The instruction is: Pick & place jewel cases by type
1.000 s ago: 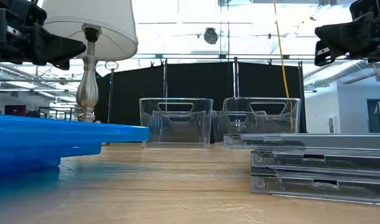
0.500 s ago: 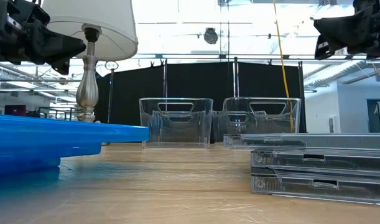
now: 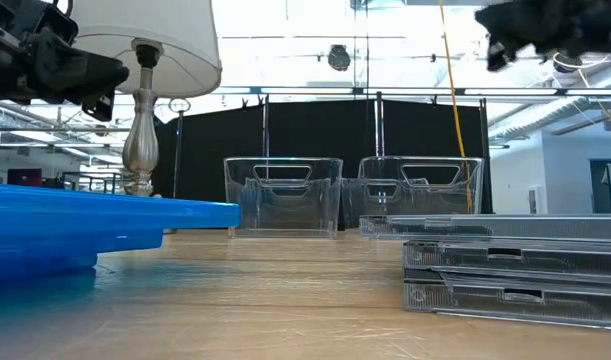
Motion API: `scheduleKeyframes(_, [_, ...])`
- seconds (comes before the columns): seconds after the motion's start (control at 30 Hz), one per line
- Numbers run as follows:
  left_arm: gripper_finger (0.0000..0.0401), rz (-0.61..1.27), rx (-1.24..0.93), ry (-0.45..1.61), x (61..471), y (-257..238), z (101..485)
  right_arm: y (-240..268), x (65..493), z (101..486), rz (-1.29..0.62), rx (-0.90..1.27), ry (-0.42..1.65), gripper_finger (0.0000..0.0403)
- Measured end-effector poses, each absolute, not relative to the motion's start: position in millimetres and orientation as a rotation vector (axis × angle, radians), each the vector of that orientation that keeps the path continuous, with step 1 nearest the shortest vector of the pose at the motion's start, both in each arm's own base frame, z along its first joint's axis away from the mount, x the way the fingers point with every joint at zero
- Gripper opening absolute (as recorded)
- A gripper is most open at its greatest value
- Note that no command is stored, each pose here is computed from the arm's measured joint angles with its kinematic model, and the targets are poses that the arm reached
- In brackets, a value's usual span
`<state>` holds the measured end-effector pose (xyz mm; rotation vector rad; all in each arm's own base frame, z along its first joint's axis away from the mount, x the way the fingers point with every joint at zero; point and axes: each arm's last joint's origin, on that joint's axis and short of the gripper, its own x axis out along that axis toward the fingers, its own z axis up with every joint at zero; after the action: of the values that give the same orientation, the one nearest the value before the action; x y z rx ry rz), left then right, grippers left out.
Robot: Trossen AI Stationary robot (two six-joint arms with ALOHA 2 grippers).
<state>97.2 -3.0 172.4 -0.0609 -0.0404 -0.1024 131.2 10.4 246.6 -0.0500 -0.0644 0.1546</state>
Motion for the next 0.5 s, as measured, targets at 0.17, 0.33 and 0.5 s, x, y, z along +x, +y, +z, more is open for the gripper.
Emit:
scheduleKeyframes(0.17, [0.0067, -0.101, -0.056, -0.017, 97, -3, 170, 26, 180, 282, 0.145, -0.055, 0.112, 0.0015])
scheduleKeyframes(0.33, [0.0067, -0.118, -0.056, -0.016, 97, -3, 170, 50, 236, 299, 0.154, -0.01, 0.379, 0.0015])
scheduleKeyframes(0.5, [0.0067, -0.233, -0.057, -0.023, 97, -9, 171, 77, 280, 317, 0.169, 0.077, 0.552, 0.0015])
